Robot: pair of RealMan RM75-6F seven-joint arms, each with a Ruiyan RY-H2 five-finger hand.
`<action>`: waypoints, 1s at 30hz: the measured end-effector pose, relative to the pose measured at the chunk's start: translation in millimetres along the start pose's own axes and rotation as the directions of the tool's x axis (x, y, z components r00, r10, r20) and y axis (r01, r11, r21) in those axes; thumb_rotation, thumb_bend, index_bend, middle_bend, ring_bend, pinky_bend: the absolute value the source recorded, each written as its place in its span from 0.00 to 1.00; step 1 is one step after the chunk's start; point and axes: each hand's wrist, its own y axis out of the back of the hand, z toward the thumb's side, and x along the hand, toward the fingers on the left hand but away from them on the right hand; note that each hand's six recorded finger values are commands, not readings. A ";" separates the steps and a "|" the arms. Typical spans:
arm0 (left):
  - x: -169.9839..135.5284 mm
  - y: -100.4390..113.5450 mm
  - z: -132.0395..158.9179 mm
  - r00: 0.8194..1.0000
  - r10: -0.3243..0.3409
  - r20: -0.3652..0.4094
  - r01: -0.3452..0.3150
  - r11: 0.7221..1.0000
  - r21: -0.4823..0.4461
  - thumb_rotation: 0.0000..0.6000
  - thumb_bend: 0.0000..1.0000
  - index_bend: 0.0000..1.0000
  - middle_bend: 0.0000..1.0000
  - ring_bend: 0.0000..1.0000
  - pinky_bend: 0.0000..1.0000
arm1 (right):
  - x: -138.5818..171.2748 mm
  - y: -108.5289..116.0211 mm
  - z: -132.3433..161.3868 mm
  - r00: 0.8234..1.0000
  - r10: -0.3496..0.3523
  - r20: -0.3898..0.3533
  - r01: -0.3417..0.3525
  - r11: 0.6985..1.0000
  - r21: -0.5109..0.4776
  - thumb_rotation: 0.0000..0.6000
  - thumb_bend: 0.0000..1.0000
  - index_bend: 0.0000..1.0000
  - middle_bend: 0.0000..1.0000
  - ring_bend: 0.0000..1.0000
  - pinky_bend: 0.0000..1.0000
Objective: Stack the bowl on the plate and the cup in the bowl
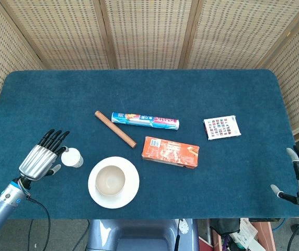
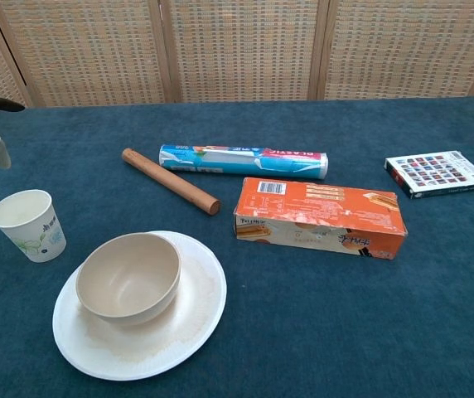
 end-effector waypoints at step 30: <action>20.8 -48.9 11.8 0.997 -0.081 0.012 0.080 0.995 0.063 1.00 0.30 0.58 0.06 0.00 0.06 | 0.6 1.8 -0.5 1.000 -0.005 0.001 0.005 1.000 -0.005 1.00 0.14 0.00 0.00 0.00 0.00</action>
